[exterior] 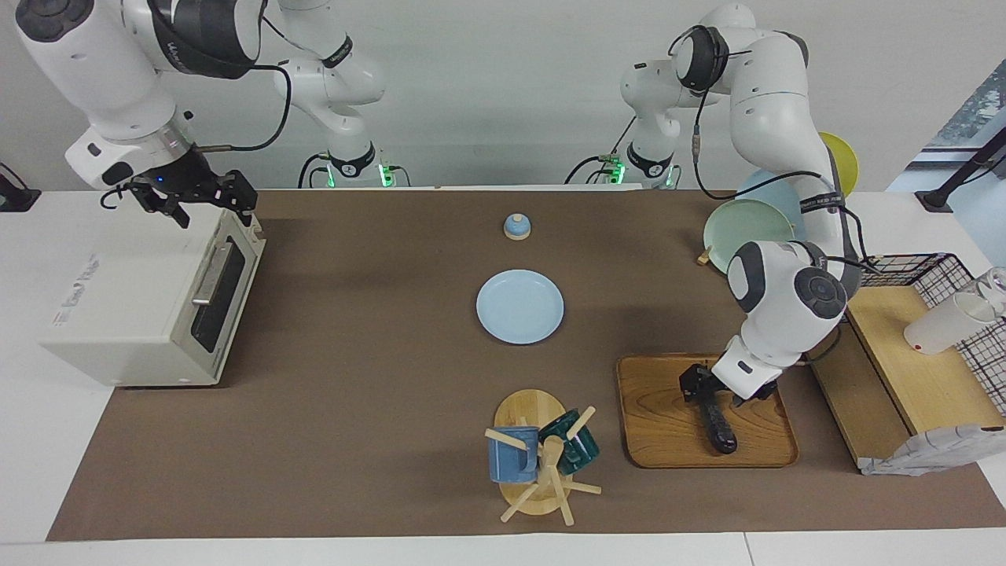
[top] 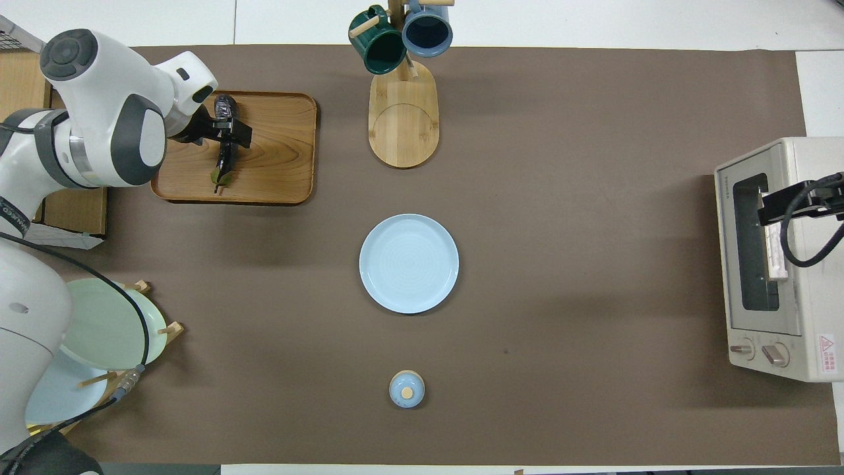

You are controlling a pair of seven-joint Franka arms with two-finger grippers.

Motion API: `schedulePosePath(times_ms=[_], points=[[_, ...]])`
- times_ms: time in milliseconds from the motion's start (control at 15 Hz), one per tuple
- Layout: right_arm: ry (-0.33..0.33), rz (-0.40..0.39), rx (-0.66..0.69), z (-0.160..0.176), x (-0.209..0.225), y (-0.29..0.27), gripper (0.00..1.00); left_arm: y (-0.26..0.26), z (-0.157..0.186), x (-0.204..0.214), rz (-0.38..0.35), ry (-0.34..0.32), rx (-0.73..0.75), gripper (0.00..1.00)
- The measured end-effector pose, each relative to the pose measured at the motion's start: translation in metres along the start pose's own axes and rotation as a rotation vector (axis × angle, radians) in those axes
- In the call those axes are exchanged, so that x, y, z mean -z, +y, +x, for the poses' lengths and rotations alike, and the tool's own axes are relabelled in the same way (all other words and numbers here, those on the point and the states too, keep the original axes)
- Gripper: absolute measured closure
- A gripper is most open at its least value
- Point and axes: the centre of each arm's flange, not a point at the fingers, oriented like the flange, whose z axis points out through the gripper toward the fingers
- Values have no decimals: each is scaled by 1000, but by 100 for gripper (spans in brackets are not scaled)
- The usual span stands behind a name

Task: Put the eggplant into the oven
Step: 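Reach the left gripper to the eggplant on the tray and grasp it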

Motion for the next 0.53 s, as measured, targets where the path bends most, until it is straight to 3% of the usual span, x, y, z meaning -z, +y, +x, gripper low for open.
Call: schedulePosePath(times_ms=[533], points=[[-1, 0, 2, 0, 0, -1, 0, 13, -6, -15, 36, -16, -50, 2]])
